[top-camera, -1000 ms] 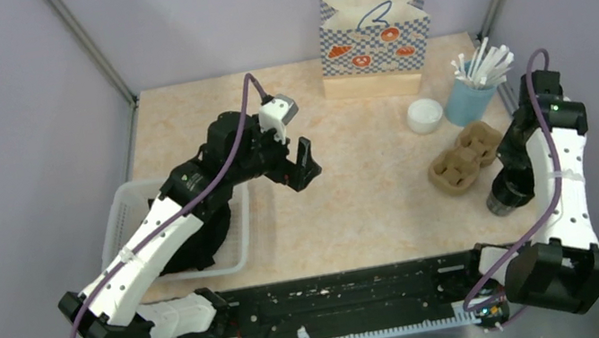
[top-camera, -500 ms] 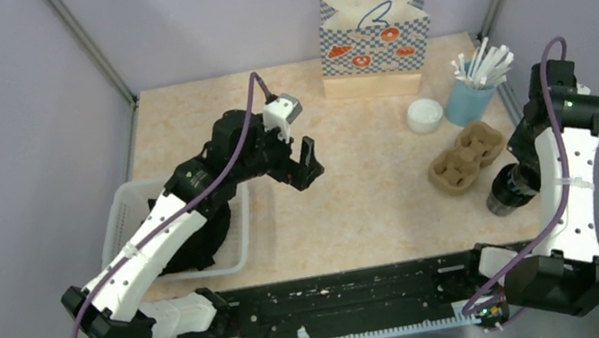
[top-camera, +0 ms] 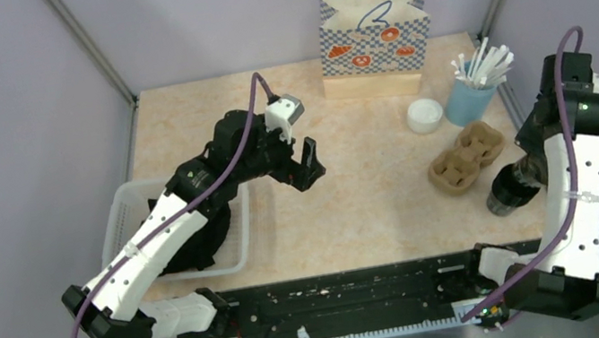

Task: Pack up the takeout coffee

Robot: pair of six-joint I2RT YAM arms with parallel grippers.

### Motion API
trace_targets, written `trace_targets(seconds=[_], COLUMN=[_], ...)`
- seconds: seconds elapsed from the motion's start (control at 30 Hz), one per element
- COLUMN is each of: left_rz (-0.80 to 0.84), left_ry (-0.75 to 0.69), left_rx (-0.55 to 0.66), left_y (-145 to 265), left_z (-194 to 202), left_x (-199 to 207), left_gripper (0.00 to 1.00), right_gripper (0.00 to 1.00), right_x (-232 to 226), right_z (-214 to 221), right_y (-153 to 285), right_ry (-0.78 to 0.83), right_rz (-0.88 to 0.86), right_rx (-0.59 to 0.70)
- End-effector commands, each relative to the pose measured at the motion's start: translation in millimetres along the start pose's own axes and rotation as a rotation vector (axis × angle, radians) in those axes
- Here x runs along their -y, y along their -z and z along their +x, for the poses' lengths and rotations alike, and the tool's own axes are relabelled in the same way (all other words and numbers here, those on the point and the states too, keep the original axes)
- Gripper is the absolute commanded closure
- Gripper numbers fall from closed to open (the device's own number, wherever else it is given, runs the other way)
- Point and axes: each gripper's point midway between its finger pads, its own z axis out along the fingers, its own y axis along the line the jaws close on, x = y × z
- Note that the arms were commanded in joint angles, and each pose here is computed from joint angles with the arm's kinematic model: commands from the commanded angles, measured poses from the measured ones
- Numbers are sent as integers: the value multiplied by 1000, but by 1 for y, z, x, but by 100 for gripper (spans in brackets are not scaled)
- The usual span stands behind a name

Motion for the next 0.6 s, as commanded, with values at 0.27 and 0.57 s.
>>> trace_targets(seconds=[0.27,0.57], left_rz=[11,3], left_ry=[-49,-57], left_rx=[74,90], left_y=[6,10], left_z=[-27,-40], left_x=[9,13], left_gripper=[2,2], right_gripper=[100,100], right_x=[-13,-54], right_z=[-22,-18], right_y=[45,34], right_ry=[46,91], right_rz=[-145,-317], right_rx=[93,71])
